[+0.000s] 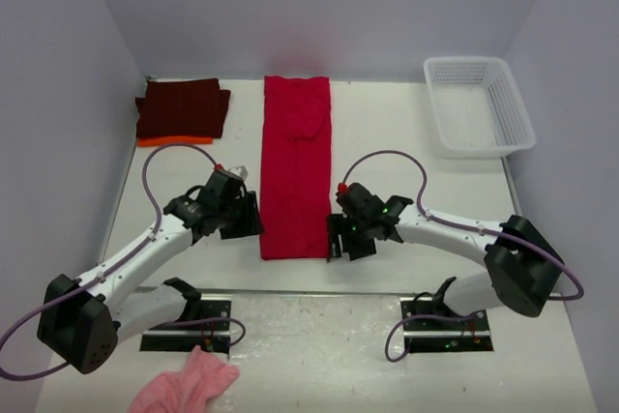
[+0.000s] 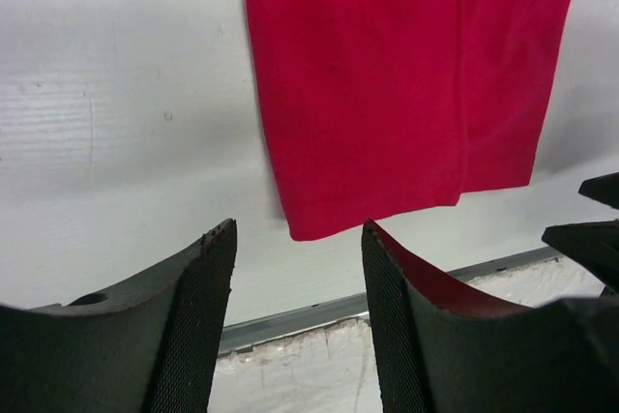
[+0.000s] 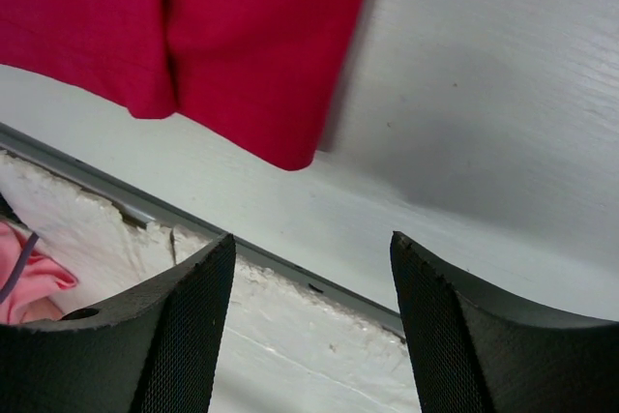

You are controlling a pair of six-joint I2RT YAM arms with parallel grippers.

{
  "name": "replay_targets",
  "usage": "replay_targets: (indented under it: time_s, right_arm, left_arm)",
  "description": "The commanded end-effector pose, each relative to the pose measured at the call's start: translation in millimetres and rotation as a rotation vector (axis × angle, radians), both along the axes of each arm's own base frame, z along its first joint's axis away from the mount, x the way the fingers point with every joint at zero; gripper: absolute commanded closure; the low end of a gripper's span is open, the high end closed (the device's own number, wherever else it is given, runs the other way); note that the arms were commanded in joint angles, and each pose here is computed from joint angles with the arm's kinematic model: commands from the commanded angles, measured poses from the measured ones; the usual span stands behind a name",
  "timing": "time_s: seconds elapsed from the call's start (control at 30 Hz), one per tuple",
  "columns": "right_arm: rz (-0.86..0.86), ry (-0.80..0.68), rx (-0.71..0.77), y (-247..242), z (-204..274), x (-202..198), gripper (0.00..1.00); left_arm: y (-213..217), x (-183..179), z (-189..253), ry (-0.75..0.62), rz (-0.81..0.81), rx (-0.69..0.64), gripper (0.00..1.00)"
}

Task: Fold and stack the t-shirts
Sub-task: Rotate the tshirt 90 degrees, then grab the bottom of the folded rectangular tshirt with both arms

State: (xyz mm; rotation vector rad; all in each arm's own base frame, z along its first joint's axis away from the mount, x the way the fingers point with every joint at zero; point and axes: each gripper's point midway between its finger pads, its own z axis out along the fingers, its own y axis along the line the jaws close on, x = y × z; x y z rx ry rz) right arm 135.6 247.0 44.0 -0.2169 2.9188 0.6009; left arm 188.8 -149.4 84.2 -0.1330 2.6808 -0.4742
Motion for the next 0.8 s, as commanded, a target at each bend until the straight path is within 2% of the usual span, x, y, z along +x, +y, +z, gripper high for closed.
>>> replay_targets:
  time_s: [0.0, 0.33, 0.77]
  right_arm:
    - [-0.017, -0.026, 0.075, 15.4, 8.4, 6.9, 0.34]
    - [-0.020, -0.006, 0.058, 23.3, -2.9, 12.9, 0.33]
    - [-0.031, -0.004, 0.026, 17.1, -7.4, 12.8, 0.33]
  left_arm:
    - [-9.4, -3.0, -6.2, 0.012, 0.003, -0.027, 0.44]
    - [-23.3, -14.9, -39.4, 0.074, -0.048, -0.014, 0.45]
    - [-31.5, -21.2, -55.2, 0.103, -0.082, 0.004, 0.45]
